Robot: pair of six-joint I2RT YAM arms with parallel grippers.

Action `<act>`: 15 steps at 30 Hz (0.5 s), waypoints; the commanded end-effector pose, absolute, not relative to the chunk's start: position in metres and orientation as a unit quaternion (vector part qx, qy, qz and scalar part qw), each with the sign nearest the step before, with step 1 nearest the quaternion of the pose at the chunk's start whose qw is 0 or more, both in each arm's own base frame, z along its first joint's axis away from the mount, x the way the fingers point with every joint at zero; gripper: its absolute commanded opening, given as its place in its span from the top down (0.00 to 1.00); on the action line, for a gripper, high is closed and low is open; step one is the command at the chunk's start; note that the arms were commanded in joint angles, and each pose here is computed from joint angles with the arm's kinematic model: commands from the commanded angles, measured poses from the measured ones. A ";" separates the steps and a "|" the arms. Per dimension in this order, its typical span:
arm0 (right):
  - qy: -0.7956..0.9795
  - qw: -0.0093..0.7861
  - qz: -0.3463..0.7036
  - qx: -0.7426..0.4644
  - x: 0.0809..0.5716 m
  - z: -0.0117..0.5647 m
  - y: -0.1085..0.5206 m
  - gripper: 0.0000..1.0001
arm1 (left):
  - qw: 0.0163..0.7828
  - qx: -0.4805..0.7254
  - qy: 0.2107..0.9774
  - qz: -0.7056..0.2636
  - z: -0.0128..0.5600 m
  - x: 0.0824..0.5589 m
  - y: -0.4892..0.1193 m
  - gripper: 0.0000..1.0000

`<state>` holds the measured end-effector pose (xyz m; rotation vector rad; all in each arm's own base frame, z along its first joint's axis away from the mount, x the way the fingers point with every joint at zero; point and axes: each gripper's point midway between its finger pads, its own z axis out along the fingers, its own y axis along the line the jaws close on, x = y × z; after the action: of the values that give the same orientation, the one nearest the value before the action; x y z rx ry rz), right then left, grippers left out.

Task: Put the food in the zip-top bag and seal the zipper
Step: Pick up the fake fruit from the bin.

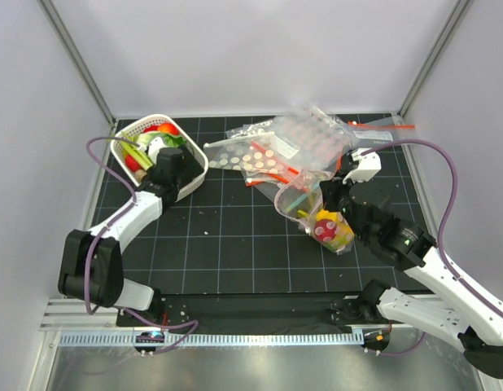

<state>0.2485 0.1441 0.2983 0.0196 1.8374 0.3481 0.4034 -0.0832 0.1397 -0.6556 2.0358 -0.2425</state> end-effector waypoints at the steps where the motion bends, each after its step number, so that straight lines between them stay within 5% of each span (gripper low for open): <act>1: 0.770 0.615 0.170 0.019 0.251 0.314 0.146 0.97 | 0.486 -0.270 0.815 -0.162 0.147 0.425 -0.100 0.09; 11: 0.770 0.615 0.171 0.019 0.250 0.315 0.145 0.97 | 0.415 -0.288 0.840 -0.198 0.102 0.441 -0.108 0.17; 13: 0.769 0.616 0.171 0.019 0.250 0.315 0.145 0.97 | 0.413 -0.288 0.840 -0.205 0.100 0.444 -0.108 0.24; 15: 0.769 0.616 0.172 0.018 0.250 0.315 0.146 0.97 | 0.412 -0.283 0.840 -0.209 0.099 0.444 -0.109 0.45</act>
<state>0.2482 0.1451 0.2984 0.0161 1.8380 0.3532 0.4393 -0.0967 0.0984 -0.7189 2.1039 -0.4358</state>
